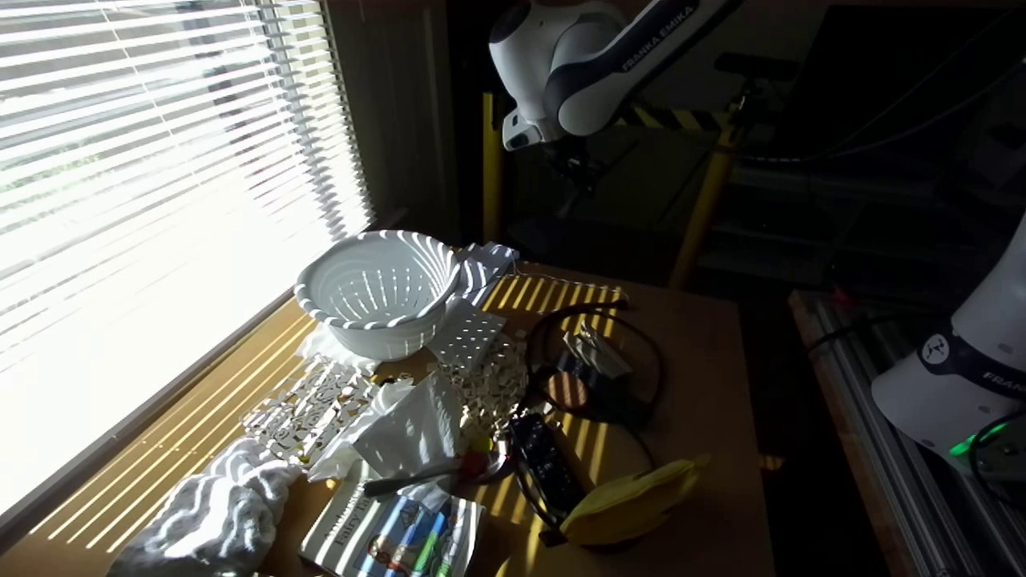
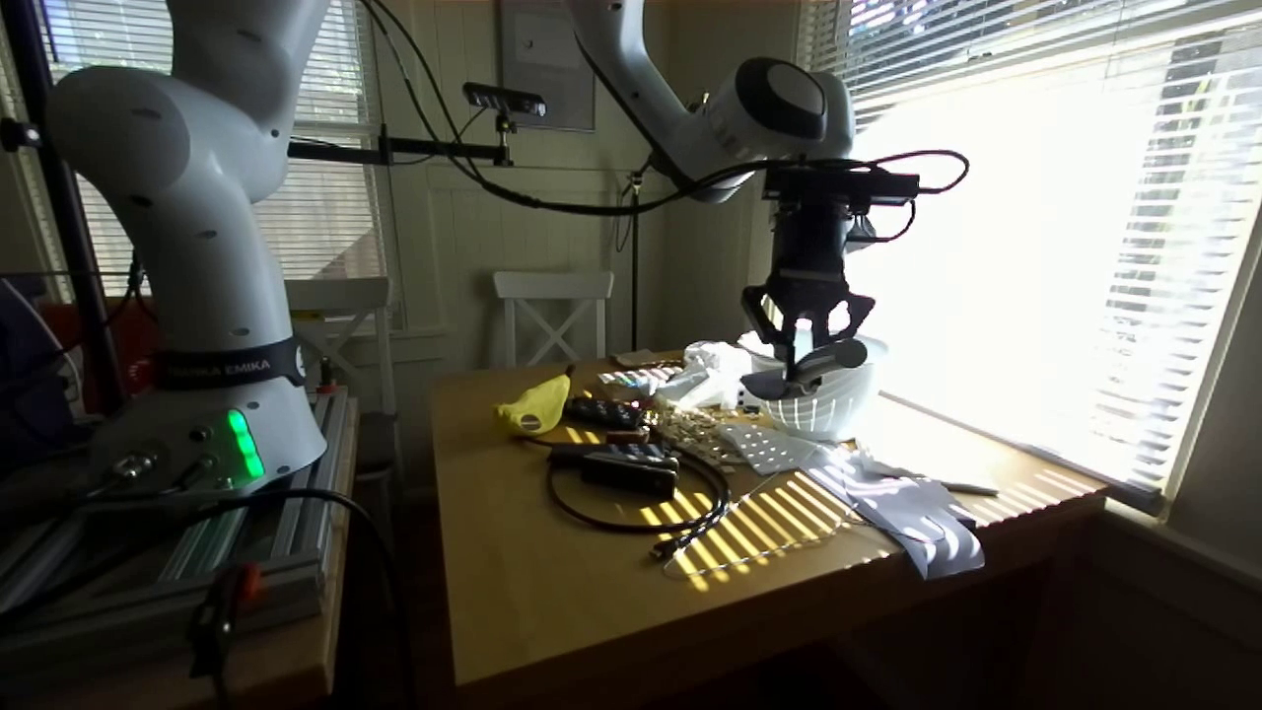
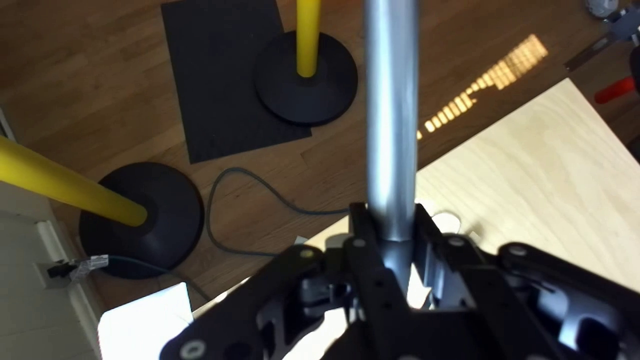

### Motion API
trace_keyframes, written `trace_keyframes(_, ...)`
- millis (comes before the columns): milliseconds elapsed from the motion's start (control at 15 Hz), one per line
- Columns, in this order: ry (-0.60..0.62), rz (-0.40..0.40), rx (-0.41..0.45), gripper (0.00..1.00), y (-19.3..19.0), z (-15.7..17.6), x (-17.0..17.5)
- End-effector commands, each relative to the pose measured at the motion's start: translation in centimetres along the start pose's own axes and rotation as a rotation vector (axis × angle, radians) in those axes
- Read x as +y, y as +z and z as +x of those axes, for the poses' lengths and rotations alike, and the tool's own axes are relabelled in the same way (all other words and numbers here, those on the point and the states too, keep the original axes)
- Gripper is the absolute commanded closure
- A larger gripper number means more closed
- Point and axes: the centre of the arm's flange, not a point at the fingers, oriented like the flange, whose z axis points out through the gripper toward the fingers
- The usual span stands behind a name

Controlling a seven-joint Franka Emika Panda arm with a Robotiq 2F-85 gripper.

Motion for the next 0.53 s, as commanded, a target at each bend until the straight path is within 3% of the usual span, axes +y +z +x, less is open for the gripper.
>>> trace_keyframes(0, -0.001, 0.003, -0.002, 0.77, 0.3, 0.2, 0.1)
trace_keyframes(67, -0.002, 0.007, -0.004, 0.94, 0.5, 0.2, 0.1)
trace_keyframes(267, -0.059, -0.035, -0.113, 0.94, -0.4, 3.3, 0.5)
trace_keyframes(467, -0.124, -0.029, -0.142, 0.94, -0.8, 7.1, 0.6)
